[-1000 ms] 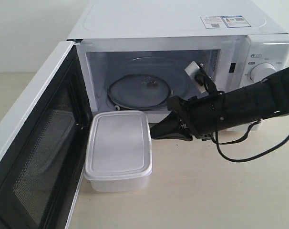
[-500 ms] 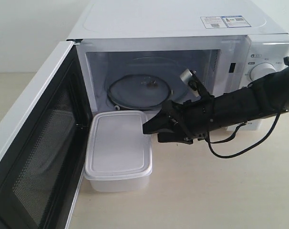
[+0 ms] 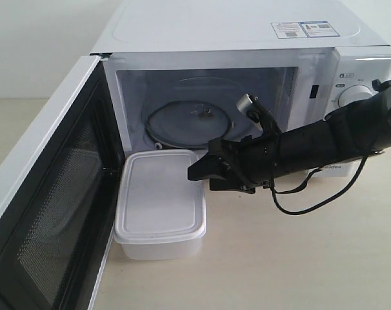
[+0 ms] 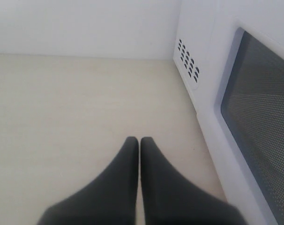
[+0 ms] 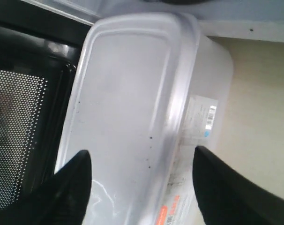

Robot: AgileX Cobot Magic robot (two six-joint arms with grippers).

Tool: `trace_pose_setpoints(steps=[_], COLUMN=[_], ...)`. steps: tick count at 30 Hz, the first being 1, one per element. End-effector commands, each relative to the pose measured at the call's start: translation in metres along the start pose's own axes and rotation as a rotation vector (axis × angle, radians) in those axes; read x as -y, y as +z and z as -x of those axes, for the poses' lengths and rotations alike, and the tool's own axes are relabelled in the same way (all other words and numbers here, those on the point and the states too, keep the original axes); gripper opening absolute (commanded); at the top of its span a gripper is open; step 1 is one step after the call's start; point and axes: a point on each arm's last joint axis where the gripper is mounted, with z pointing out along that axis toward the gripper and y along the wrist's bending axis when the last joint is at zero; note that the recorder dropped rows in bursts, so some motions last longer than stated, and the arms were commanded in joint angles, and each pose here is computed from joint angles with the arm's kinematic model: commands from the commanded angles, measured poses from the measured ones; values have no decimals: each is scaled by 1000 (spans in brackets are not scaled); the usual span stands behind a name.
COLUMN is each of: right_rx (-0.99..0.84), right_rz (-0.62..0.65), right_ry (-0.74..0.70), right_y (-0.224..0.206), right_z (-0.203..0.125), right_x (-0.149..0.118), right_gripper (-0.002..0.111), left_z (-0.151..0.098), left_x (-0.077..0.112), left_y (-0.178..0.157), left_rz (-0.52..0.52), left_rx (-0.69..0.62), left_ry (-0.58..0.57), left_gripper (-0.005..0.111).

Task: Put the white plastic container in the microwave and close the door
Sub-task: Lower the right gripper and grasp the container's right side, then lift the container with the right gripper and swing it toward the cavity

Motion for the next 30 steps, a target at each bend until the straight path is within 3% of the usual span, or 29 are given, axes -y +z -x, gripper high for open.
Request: trace_pose_setpoints(steps=[1, 11, 18, 23, 30], right_rx=[11, 4, -14, -52, -87], right_rz=[-12, 29, 49, 40, 52], right_ry=[4, 69, 60, 70, 54], right_y=[2, 22, 31, 31, 30], right_z=[2, 4, 3, 0, -3], right_x=[0, 16, 12, 13, 12], right_gripper=[59, 59, 59, 43, 43], left_z=[-1, -1, -1, -1, -1], left_x=[0, 0, 0, 0, 0], left_y=[0, 0, 0, 0, 0], left_rz=[-2, -2, -2, -2, -2], left_rx=[-2, -2, -2, -2, -2], left_ry=[-8, -8, -8, -8, -8], left_gripper=[4, 4, 4, 4, 4])
